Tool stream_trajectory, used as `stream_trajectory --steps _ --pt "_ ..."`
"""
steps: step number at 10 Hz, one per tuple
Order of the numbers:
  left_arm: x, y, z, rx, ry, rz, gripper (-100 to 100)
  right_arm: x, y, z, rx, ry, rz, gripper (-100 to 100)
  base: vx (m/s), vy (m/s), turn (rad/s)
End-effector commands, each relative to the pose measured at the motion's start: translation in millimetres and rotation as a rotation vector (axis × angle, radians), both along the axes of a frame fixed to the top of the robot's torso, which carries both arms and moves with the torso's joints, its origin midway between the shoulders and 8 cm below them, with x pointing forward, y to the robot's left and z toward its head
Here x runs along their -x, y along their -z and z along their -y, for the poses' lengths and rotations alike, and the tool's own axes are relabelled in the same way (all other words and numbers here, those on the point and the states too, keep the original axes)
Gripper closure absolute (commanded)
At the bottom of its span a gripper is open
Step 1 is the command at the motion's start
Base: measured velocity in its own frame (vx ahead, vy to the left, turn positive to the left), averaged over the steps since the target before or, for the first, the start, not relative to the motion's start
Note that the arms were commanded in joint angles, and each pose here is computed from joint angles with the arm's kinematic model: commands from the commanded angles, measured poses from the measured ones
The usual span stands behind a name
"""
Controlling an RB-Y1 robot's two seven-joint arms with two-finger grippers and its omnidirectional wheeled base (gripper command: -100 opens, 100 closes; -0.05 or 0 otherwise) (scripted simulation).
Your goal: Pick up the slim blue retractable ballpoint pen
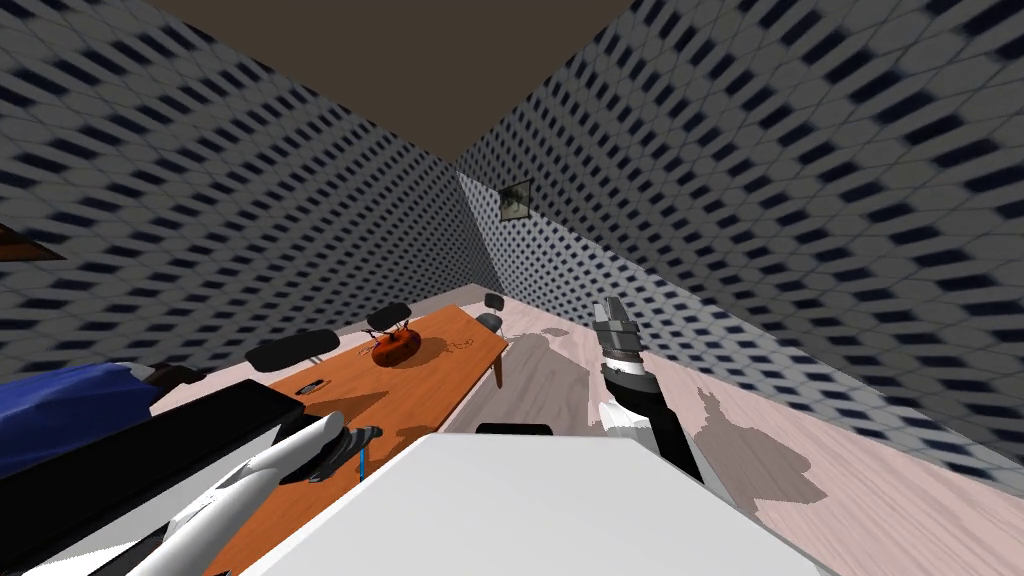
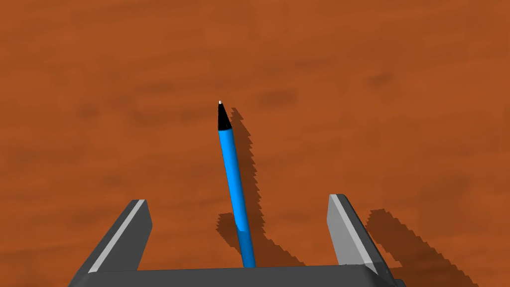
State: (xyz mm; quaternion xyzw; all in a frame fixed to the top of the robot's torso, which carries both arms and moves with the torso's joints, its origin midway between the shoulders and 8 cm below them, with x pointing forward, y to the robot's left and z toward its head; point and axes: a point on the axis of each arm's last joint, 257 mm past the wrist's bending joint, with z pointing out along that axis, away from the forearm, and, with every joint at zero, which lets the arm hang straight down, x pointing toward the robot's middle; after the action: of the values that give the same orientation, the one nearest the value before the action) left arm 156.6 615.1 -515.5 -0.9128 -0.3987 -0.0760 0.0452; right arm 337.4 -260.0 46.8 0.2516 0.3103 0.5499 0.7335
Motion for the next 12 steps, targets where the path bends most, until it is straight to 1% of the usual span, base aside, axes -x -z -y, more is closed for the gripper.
stream_trajectory --steps 1,2,4,5,6,7,8,9,11,12 --pt "14.6 -1.0 -2.1 0.031 -0.078 -0.026 -100 0.0 0.0 0.0 0.000 0.000 0.000 0 0.000 0.014 -0.170" --pt "20.3 -2.3 -3.8 0.044 -0.113 -0.037 -100 0.0 0.0 0.0 0.000 0.000 0.000 0 -0.001 0.014 -0.117" --pt "28.6 -4.7 -6.1 0.062 -0.166 -0.053 -100 0.0 0.0 0.0 0.000 0.000 0.000 0 -0.002 0.008 -0.087" --pt "26.2 -3.2 -5.6 0.055 -0.147 -0.047 -100 0.0 0.0 0.0 0.000 0.000 0.000 0 -0.001 0.004 -0.016" --pt "27.0 -3.3 -5.5 0.057 -0.152 -0.048 0 0.0 0.0 0.0 0.000 0.000 0.000 0 0.000 0.000 0.000" --pt "51.7 4.8 -5.4 0.074 -0.174 -0.057 -100 0.0 0.0 0.0 0.000 0.000 0.000 0 -0.010 -0.001 -0.390" --pt "51.5 5.7 -2.7 0.087 -0.189 -0.048 -100 0.0 0.0 -0.1 0.000 0.000 0.000 0 -0.015 0.011 -0.172" --pt "75.7 11.6 -4.7 0.090 -0.204 -0.060 -100 0.0 0.0 0.0 0.000 0.000 0.000 0 -0.019 0.006 -0.268" --pt "76.2 13.2 -0.5 0.112 -0.230 -0.046 -100 0.0 0.0 0.0 0.000 0.000 0.000 0 -0.012 0.006 -0.076" --pt "96.6 17.2 -2.5 0.111 -0.248 -0.049 -100 0.0 0.0 0.1 0.000 0.000 0.000 0 -0.010 -0.004 -0.291"
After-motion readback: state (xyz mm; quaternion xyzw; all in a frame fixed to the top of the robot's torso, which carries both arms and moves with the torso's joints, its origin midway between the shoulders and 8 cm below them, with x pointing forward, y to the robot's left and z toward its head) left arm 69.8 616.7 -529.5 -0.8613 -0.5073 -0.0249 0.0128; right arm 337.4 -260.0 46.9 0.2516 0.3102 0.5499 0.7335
